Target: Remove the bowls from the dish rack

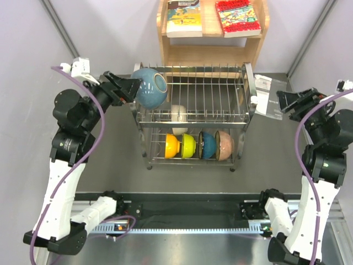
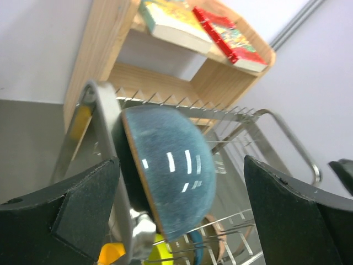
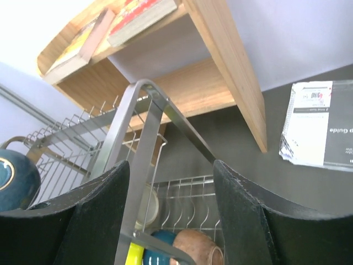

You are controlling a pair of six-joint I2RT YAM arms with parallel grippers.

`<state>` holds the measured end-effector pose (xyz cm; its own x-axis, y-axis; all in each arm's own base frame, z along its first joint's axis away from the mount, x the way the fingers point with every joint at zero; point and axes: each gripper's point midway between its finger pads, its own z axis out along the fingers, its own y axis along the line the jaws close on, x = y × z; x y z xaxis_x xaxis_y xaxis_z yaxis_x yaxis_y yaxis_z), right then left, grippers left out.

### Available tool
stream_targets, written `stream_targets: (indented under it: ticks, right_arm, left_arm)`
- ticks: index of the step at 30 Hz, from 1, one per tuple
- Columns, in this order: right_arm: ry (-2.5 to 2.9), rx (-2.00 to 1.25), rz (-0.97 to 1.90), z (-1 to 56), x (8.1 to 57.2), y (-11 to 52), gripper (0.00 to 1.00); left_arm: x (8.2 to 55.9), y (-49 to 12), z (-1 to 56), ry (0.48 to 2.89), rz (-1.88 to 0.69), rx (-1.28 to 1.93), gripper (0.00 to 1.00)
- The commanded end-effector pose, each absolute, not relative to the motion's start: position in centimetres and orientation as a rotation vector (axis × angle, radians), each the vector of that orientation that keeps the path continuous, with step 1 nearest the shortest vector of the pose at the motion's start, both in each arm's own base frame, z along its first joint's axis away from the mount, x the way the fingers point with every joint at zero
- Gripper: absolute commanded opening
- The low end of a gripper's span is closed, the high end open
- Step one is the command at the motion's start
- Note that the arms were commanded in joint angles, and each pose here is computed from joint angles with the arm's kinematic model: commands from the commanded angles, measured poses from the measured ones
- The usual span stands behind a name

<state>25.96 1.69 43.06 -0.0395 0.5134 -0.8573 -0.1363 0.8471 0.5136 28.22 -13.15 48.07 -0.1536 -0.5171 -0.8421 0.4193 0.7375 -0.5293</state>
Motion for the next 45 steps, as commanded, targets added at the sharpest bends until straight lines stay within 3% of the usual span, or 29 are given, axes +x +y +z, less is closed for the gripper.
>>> stream_targets:
  ticks: [1,6,12,27,45]
  right_arm:
    - [1.558,0.299,0.568,41.6,26.2,2.2,0.62]
    - [1.554,0.303,0.561,41.5,26.2,2.1,0.62]
    - [1.542,0.289,0.568,41.9,26.2,2.3,0.62]
    - [1.553,0.304,0.595,40.5,26.6,2.4,0.62]
    - [1.570,0.313,0.596,39.2,27.0,2.2,0.62]
  left_arm:
    - [26.9,-14.4,52.2,1.413,-0.928,-0.024,0.97]
    - [27.0,-14.7,51.9,1.429,-0.952,-0.024,0.93]
    - [27.0,-13.1,50.8,1.454,-0.840,-0.055,0.95]
    - [29.1,-13.9,47.3,1.525,-0.850,-0.068,0.94]
    - [28.2,-14.7,48.5,1.484,-0.925,-0.047,0.92]
